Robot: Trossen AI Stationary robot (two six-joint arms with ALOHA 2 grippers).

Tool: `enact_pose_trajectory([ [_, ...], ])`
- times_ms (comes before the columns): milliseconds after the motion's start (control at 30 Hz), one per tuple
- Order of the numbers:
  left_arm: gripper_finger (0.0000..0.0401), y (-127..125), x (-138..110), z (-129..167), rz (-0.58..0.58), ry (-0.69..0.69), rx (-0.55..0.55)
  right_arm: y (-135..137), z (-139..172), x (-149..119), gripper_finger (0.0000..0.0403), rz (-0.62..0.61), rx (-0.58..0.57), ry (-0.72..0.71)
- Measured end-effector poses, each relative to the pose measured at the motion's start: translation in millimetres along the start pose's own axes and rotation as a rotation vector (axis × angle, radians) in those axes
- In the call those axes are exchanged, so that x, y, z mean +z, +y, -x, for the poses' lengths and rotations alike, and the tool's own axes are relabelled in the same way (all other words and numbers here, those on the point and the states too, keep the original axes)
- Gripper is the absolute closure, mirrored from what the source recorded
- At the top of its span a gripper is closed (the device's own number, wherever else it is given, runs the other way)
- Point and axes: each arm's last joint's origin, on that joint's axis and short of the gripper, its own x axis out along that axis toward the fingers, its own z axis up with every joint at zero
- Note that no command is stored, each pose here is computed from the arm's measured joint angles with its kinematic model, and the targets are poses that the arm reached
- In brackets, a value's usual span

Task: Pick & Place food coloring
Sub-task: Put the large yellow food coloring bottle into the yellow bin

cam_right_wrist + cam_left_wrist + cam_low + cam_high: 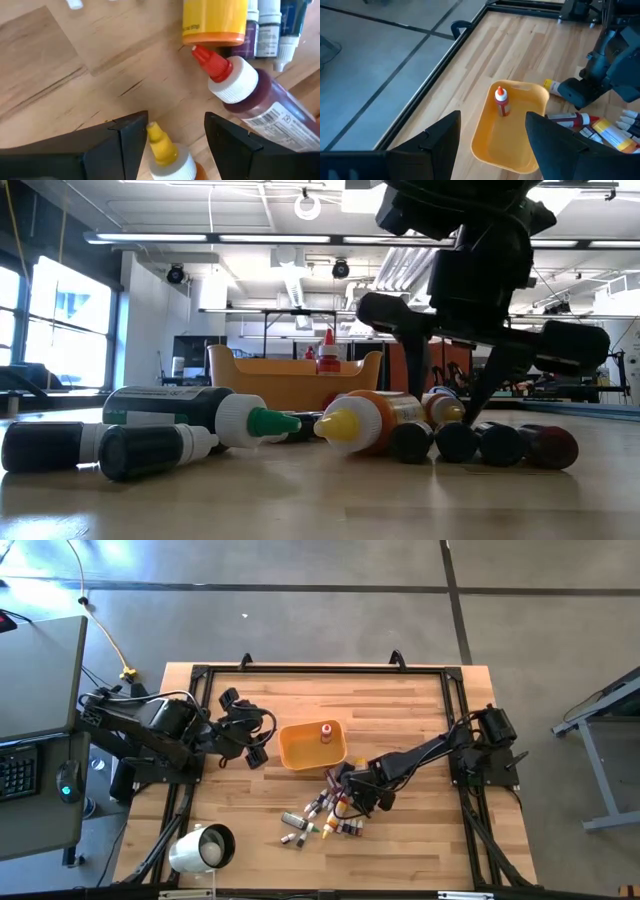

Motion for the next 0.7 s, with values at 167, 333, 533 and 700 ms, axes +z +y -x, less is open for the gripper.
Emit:
enact_pose_trajectory([
  [167, 0.0181, 0.0, -0.1, 0.0, -0.001, 0.001, 0.0, -4.0, 1.1, 1.4, 0.0212, 0.017, -0.064, -0.001],
  [333, 0.0181, 0.0, -0.1, 0.0, 0.0, 0.002, -0.002, -8.2, 1.7, -0.7, 0.0212, 0.029, -0.142, 0.066],
  [533, 0.0181, -0.5, -0.4, -0.1, -0.001, 0.01, -0.017, -0.6, 6.8, -1.1, 0.0212, 0.058, -0.157, 0.176],
  [700, 0.0181, -0.4, -0.7, -0.1, -0.003, 0.012, -0.016, 2.4, 6.3, -4.4, 0.0212, 0.039, -0.096, 0.171],
])
